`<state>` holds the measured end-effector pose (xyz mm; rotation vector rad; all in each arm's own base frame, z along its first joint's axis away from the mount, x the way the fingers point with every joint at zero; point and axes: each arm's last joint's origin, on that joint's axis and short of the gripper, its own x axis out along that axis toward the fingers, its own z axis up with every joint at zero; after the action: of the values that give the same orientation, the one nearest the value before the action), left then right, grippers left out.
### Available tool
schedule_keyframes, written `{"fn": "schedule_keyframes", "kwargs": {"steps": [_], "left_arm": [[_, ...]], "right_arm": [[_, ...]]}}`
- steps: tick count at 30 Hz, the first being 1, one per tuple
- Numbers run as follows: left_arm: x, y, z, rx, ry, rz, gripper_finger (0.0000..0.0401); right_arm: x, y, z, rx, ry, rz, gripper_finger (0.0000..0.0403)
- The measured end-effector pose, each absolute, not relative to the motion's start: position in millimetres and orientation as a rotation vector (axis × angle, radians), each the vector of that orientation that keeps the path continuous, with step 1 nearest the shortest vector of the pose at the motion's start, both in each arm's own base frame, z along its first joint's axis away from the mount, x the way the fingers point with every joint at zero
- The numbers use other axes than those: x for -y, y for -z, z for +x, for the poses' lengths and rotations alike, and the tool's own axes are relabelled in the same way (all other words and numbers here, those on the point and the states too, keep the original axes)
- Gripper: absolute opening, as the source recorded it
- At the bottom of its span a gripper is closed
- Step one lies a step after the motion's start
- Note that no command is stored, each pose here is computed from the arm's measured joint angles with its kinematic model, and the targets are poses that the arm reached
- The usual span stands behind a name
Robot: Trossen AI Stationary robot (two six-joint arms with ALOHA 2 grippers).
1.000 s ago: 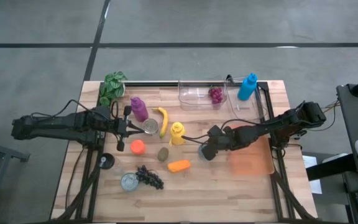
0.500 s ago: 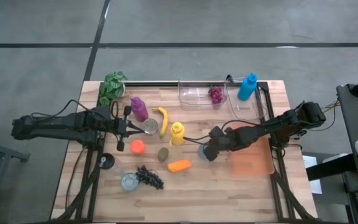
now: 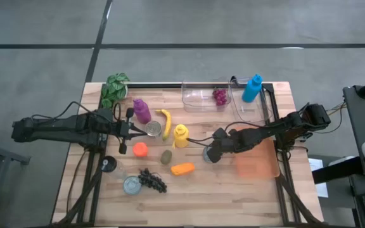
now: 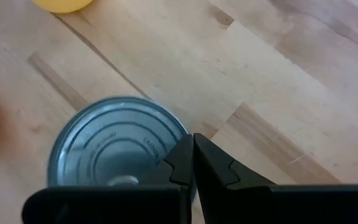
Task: Pick & Place Food Item
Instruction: Put the yellow and blue tuna can into the orange bin
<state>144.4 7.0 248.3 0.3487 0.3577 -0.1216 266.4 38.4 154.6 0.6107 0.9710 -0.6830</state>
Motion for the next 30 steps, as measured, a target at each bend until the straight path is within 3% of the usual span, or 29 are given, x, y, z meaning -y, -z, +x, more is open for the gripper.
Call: {"fn": "schedule_keyframes", "kwargs": {"steps": [30], "left_arm": [[-7.0, -248.3, 144.5, -0.357, 0.122, 0.352, 0.0010]], "right_arm": [[-35.7, -146.3, 259.6, -0.998, 0.745, 0.653, 0.0008]]}}
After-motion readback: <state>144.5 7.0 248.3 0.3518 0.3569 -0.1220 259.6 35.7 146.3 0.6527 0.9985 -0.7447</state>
